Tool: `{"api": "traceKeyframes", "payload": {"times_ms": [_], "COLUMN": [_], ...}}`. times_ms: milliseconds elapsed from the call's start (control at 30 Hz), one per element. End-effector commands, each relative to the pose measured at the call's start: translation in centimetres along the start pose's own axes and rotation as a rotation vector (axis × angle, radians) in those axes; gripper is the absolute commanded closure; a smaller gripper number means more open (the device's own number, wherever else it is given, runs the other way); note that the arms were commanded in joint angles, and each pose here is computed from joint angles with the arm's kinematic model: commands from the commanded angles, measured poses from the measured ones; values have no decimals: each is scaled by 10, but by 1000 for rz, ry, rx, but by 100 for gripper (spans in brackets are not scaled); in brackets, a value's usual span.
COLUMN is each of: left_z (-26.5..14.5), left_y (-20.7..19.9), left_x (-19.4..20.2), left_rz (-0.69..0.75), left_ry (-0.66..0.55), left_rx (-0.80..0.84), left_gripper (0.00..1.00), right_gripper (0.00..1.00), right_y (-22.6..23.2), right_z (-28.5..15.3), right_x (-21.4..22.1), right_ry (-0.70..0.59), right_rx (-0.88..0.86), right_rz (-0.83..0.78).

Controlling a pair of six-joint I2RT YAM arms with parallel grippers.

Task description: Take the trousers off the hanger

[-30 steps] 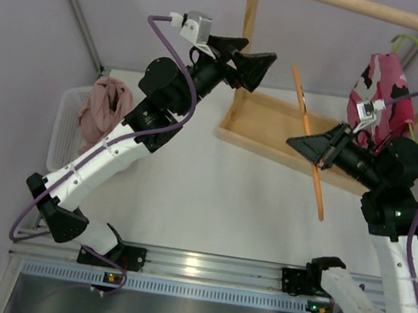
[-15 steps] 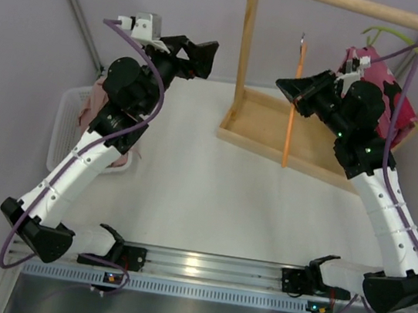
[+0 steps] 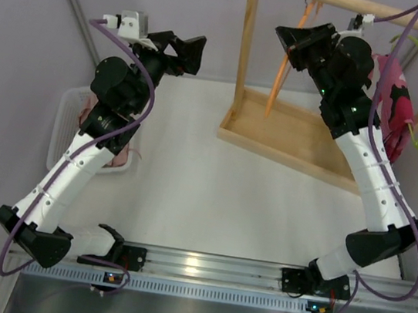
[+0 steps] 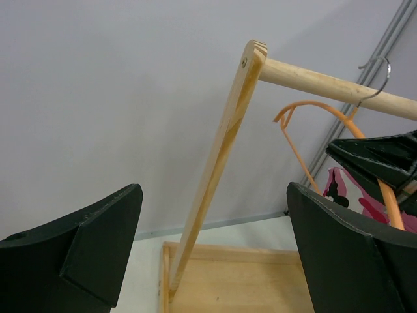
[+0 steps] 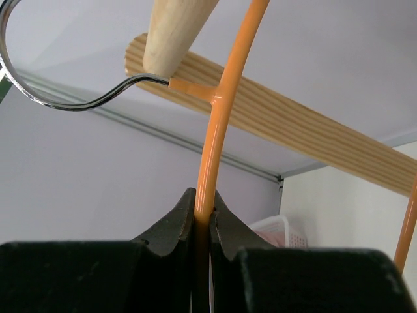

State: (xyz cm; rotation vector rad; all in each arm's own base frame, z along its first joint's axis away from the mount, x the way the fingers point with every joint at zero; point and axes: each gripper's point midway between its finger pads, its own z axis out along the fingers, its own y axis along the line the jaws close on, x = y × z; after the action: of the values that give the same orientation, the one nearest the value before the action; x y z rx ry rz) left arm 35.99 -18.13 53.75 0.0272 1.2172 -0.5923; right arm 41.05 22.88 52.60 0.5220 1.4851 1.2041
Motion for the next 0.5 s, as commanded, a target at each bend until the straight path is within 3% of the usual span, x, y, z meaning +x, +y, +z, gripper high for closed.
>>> {"api": "traceKeyframes", "payload": {"times_ms": [0,267,467], "left_z": [-3,-6,-7], "left_y": [-2,8,22], "left_x": [-13,-9,4], "left_rz": [1,23,70], "left_ry": [-36,-28,10], "left_rx": [10,-13,-67], "left_gripper": [1,1,1], "right_gripper": [100,100,100], "right_y": [36,18,-9], "right_z": [11,42,55], "right_x": [-23,-15,11], "right_ry": [-96,-113,-50], "right_rx": [-88,-45,-36], "right_rz": [-17,-16,-42]}}
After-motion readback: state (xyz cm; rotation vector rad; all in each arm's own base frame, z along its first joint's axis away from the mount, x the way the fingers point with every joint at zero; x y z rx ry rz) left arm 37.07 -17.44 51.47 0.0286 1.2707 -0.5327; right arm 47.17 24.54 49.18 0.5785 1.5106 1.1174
